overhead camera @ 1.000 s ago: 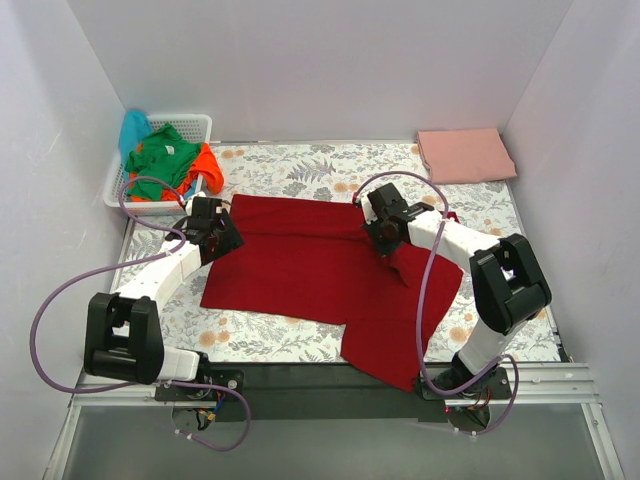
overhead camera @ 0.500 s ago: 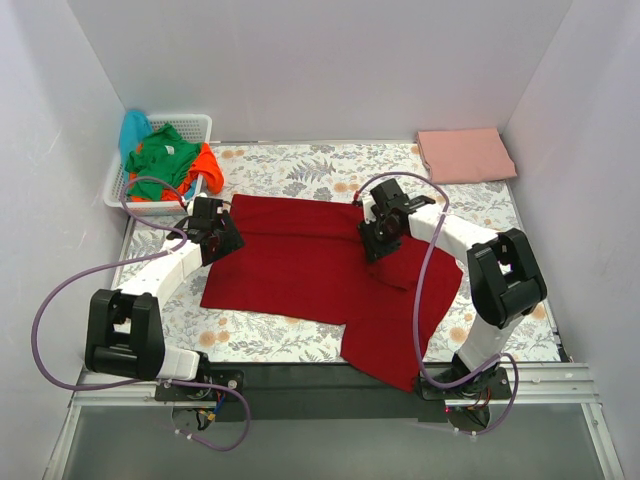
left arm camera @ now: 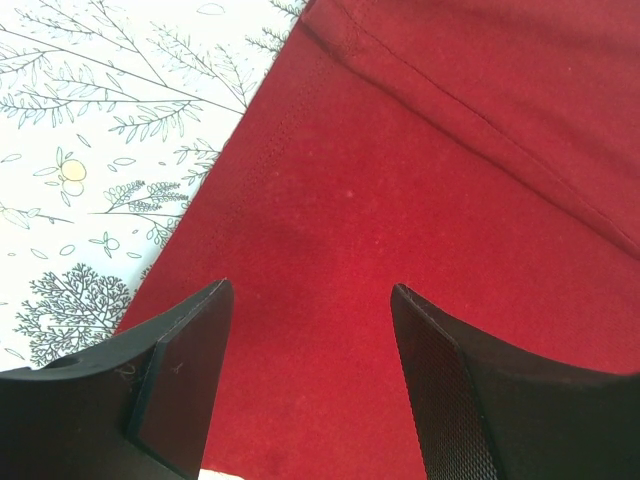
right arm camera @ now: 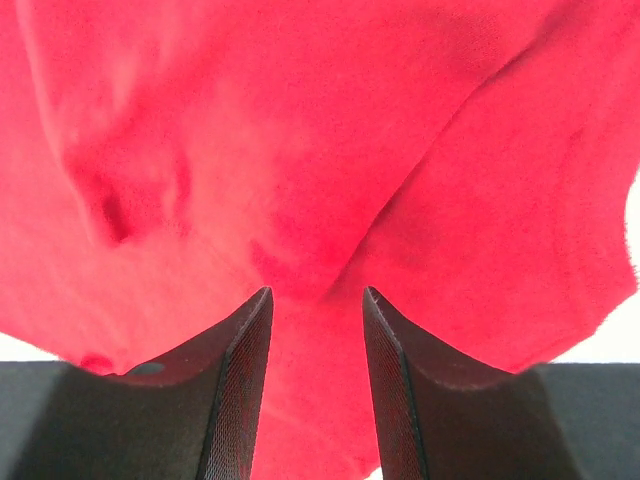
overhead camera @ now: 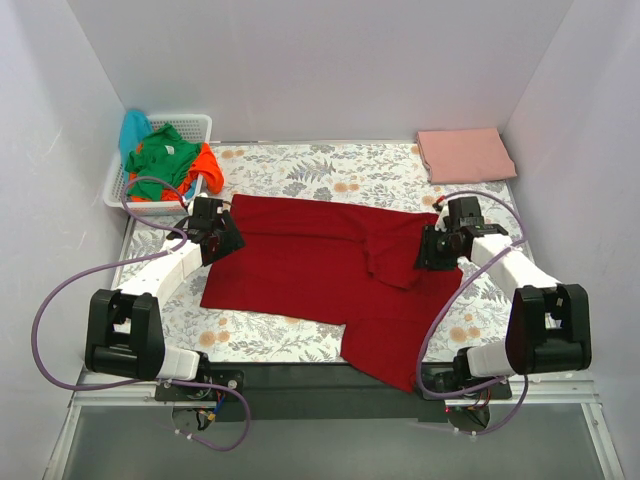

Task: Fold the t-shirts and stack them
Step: Fold the tshirt

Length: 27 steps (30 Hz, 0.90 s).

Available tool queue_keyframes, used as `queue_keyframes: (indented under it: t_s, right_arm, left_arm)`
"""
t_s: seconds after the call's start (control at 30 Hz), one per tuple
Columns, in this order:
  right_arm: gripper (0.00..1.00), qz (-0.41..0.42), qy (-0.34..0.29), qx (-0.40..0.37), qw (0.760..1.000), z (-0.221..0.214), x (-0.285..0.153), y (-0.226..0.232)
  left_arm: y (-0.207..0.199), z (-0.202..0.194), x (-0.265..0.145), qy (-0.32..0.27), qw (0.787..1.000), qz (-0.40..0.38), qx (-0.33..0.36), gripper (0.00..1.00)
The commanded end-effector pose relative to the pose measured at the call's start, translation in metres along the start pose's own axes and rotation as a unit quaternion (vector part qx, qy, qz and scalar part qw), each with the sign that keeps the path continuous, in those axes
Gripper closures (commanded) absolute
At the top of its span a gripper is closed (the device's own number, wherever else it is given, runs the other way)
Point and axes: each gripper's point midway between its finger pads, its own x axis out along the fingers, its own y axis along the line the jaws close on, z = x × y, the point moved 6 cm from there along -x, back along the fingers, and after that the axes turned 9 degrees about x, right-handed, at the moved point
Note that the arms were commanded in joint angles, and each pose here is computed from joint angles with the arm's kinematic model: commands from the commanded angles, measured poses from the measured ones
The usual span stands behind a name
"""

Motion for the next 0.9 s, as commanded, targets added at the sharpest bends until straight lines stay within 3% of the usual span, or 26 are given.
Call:
queue_keyframes:
  t_s: [0.0,0.27,0.57,0.87]
  right_arm:
    - [0.52,0.086,-0.018,-0.035,0.996,-0.001,-0.004,0.029]
    - [0.51,0.029,-0.059,-0.251,0.966,-0.009,0.0,0.106]
    - [0.53,-0.001,-0.022,-0.328,0.944,-0.021,0.037,0.144]
    - [0.54,-0.071,-0.017,-0.341,0.937,-0.015,0.059,0.126]
  left_arm:
    - [-0.005,0.008,-0.004,-0.012,1.0,-0.011,0.002,0.37]
    - [-0.002,0.009,-0.004,-0.017,1.0,0.0,0.002,0.37]
    - [-0.001,0.009,-0.003,-0.016,1.0,0.005,0.001,0.37]
    - [-0.002,0.009,-0.003,-0.014,1.0,0.004,0.001,0.37]
